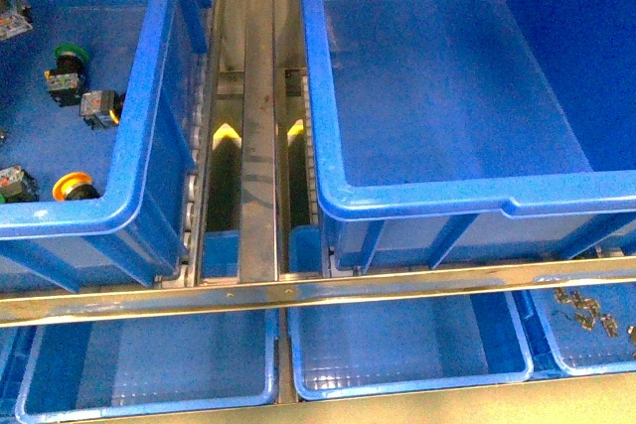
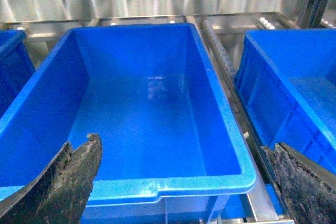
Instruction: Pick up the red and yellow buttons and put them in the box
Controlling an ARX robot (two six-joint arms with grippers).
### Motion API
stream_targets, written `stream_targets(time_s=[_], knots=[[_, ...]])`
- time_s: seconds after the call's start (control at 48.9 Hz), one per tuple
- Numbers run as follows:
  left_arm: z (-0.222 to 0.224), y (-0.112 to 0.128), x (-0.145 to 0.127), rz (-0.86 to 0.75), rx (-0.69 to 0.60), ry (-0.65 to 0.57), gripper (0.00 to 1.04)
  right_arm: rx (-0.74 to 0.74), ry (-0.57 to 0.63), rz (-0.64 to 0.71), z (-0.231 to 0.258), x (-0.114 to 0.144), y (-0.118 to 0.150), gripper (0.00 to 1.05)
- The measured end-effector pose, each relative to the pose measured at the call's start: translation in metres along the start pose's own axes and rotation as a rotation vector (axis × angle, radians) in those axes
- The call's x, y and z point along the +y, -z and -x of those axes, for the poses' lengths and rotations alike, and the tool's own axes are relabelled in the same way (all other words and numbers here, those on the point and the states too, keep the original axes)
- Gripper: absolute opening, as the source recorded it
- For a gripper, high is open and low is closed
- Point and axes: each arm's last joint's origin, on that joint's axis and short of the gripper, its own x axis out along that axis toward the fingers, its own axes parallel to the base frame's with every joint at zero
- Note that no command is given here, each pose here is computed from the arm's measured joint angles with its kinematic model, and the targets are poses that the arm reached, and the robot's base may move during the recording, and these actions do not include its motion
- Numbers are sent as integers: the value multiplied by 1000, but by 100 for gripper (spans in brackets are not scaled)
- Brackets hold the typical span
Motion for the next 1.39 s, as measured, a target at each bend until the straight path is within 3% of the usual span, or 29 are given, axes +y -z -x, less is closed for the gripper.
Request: stream_targets(time_s=[0.286,0.511,0.899,1.083,1.39], knots=[[21,14,-5,308,54,114,34,0,0,0,0,0,0,99],[37,22,-39,449,107,241,34,0,0,0,0,0,0,99],[31,46,-124,417,264,451,34,0,0,0,0,0,0,99],[1,64,-163,396,327,503,34,0,0,0,0,0,0,99],[-47,73,-223,428,335,597,34,0,0,0,0,0,0,99]])
